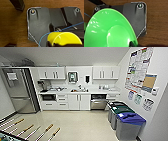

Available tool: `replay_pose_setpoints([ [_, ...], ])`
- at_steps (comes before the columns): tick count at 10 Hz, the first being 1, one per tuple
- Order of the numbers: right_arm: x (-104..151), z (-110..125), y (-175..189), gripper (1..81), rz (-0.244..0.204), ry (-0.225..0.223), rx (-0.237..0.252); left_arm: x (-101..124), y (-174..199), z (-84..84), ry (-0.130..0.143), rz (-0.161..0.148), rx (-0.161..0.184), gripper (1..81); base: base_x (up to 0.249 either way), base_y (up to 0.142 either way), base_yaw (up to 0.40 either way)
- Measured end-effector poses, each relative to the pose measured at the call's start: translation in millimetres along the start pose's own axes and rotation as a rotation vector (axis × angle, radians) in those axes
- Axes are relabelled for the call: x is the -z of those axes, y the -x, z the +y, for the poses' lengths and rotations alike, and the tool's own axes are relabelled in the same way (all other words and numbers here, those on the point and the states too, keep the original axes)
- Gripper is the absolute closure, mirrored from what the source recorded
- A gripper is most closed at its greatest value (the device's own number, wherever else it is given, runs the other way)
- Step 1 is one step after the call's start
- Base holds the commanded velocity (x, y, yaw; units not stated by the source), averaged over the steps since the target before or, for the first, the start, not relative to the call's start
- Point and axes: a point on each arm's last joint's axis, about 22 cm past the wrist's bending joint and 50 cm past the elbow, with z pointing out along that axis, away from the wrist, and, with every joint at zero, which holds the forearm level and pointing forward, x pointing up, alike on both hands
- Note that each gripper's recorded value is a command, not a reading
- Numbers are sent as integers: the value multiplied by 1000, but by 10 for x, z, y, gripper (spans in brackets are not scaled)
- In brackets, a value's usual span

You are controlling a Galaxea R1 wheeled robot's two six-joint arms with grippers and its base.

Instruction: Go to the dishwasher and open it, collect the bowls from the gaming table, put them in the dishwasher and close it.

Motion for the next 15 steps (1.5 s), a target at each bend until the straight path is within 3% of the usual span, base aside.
replay_pose_setpoints([
  [15, -2, 0, -3, 811, -1, 1, 0, -1, 1, 6, 1, -1, 0, 811, 133, 0, 0],
])
